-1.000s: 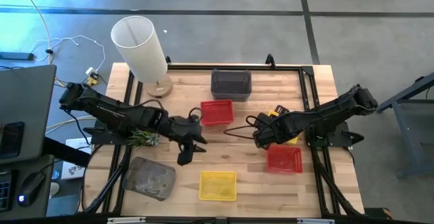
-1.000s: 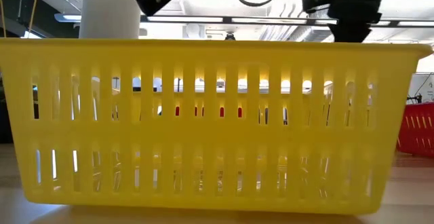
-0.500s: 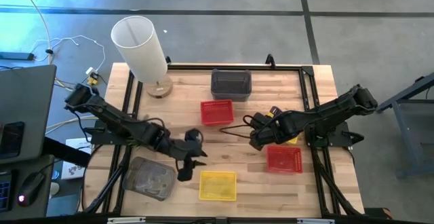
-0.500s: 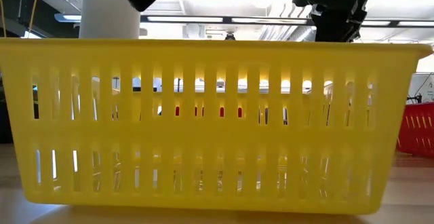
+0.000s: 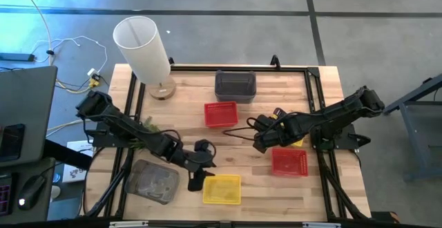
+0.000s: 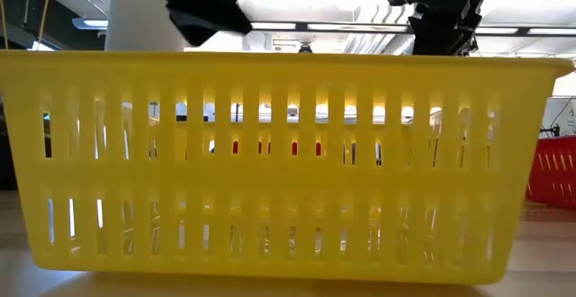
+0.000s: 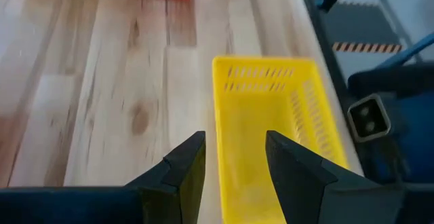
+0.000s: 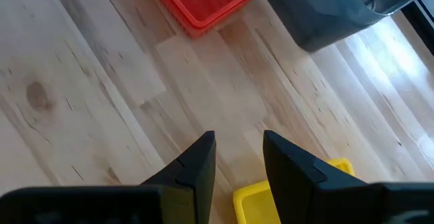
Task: Stack baskets by color
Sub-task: Stack the yellow bin on the stacked yellow bins
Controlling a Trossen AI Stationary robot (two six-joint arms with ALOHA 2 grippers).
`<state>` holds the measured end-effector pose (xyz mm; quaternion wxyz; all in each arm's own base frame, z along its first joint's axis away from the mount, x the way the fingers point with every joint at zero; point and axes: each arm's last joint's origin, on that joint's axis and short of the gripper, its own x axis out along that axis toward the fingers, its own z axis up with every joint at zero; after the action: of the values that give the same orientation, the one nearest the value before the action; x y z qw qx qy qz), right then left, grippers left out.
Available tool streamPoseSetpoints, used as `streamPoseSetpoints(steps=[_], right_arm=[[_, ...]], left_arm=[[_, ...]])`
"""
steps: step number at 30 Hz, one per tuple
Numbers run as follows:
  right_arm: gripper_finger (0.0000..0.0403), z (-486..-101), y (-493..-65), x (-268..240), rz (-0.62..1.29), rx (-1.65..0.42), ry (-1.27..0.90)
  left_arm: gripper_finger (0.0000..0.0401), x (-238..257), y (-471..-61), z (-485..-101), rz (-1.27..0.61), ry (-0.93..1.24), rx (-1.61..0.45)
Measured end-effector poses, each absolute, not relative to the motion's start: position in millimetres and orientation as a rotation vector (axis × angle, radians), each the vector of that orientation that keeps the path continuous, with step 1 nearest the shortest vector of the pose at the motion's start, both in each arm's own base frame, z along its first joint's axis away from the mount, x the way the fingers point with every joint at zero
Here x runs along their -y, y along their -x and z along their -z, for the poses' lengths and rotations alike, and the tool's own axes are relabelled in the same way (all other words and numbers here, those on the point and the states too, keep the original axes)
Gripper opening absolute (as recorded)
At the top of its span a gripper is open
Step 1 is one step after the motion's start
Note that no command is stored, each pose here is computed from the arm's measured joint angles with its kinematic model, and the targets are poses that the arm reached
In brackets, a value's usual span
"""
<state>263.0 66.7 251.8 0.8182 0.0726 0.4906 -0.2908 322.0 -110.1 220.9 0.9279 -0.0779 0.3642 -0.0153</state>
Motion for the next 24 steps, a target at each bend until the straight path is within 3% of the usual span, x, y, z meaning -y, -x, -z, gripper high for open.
streamPoseSetpoints(steps=[15,24], right_arm=[[0.0110,-251.8,-262.8,-66.4,0.618,-1.046,-0.132],[0.0110,-252.2,-264.0,-66.6,0.617,-1.032,-0.136]], left_arm=[[0.0140,114.3,-332.3,-200.1,0.031,0.166,-0.778],[0.0140,117.5,-338.3,-168.4,0.028,0.177,-0.884]])
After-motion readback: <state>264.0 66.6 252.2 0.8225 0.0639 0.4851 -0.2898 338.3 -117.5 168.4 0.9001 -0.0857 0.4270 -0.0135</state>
